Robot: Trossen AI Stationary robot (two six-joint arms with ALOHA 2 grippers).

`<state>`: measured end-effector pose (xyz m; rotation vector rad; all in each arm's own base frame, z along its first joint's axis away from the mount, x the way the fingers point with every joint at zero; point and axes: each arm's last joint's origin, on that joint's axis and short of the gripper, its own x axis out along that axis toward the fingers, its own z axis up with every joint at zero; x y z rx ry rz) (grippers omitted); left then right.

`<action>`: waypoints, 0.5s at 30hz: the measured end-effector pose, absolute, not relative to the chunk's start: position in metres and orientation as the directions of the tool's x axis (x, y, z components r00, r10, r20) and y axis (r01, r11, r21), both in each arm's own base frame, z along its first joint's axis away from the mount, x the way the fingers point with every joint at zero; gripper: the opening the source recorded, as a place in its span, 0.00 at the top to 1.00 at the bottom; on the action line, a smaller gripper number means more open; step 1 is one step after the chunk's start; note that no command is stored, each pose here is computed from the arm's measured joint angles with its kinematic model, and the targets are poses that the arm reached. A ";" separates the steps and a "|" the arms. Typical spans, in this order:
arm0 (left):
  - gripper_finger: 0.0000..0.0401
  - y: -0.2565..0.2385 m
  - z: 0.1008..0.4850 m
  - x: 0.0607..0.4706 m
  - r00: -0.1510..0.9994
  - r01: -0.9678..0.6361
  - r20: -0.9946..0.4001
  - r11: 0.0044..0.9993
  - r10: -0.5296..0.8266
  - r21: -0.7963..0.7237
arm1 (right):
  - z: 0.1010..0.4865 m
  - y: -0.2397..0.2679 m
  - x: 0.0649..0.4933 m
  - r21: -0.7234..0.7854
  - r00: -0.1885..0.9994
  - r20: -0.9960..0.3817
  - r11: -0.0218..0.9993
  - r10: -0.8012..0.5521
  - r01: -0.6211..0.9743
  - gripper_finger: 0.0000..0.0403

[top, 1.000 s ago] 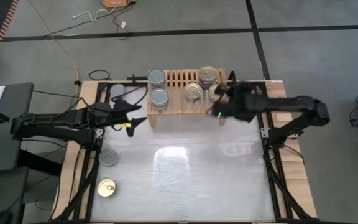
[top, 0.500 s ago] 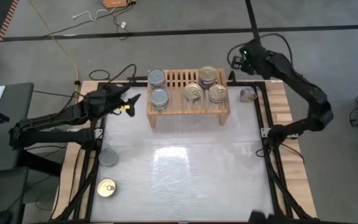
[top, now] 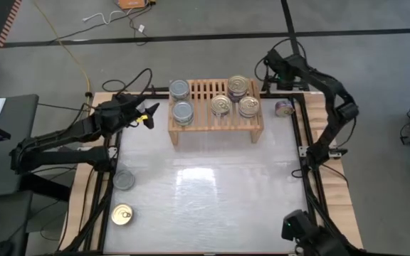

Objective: Stack canned seafood by type on shelf
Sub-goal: Stack the blue-pink tuna can on top of the other blue-pink tuna can on the shelf

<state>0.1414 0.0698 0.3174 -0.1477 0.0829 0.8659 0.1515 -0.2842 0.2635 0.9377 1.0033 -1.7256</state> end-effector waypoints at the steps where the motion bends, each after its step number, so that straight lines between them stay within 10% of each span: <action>1: 0.26 0.070 0.317 0.141 0.645 -0.764 -0.133 0.638 0.752 -0.100 | 0.258 -0.287 0.151 -0.235 -0.317 -0.899 -0.276 -0.303 0.932 0.97; 15: 0.26 0.070 0.317 0.142 0.647 -0.760 -0.136 0.621 0.750 -0.191 | 0.241 -0.312 0.146 0.005 -0.313 -0.885 -0.681 -0.343 0.733 0.91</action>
